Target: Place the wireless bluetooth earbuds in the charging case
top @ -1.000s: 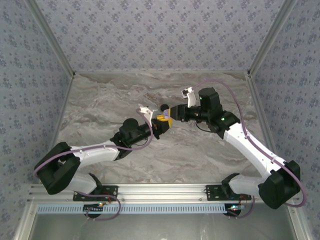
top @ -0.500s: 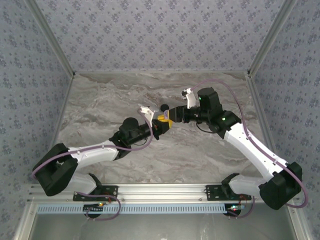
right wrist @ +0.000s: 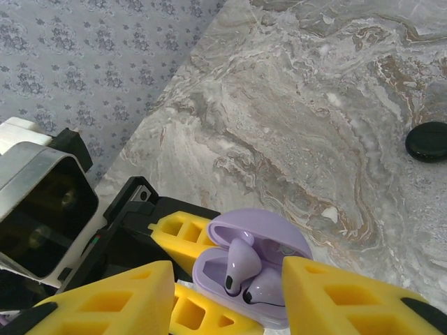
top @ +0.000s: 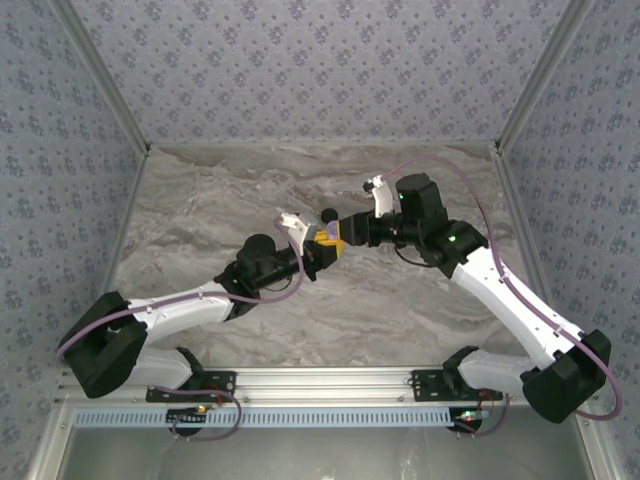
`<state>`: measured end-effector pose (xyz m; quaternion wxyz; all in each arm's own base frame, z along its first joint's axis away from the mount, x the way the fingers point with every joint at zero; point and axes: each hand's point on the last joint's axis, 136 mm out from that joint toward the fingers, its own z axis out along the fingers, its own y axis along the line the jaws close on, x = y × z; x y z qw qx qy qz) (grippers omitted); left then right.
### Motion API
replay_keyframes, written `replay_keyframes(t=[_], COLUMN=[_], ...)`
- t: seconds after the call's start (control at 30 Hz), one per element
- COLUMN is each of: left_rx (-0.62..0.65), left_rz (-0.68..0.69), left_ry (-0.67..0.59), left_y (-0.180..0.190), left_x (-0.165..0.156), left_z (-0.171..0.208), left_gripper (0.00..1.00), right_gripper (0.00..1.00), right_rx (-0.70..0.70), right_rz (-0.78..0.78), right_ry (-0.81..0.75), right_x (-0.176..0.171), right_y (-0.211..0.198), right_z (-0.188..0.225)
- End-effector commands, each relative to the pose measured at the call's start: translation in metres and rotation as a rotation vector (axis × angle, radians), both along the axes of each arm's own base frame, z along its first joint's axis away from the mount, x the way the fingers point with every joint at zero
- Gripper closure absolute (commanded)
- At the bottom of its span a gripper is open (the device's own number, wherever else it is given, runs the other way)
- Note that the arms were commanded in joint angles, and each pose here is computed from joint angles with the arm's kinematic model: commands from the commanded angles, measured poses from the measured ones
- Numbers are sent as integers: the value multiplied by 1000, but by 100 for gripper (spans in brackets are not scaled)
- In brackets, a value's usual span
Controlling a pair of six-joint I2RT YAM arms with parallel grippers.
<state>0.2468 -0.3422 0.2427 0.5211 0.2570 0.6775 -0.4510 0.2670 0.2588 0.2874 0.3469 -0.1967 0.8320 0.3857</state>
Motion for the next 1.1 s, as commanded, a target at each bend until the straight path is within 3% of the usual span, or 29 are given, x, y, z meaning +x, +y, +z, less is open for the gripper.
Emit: replay_keyframes(t=[0.0, 0.23, 1.07], left_rx=[-32, -31, -34], left_rz=[-33, -47, -81], left_ry=[-67, -73, -81], left_y=[-3, -3, -5], left_x=[-6, -9, -15], left_z=[28, 29, 34], left_gripper=[79, 79, 79], right_gripper=[61, 72, 71], right_rx=[-7, -16, -21], right_rz=[8, 17, 76], right_ry=[-41, -19, 9], right_x=[-3, -3, -7], right_y=[-1, 3, 16], right_z=[14, 8, 0])
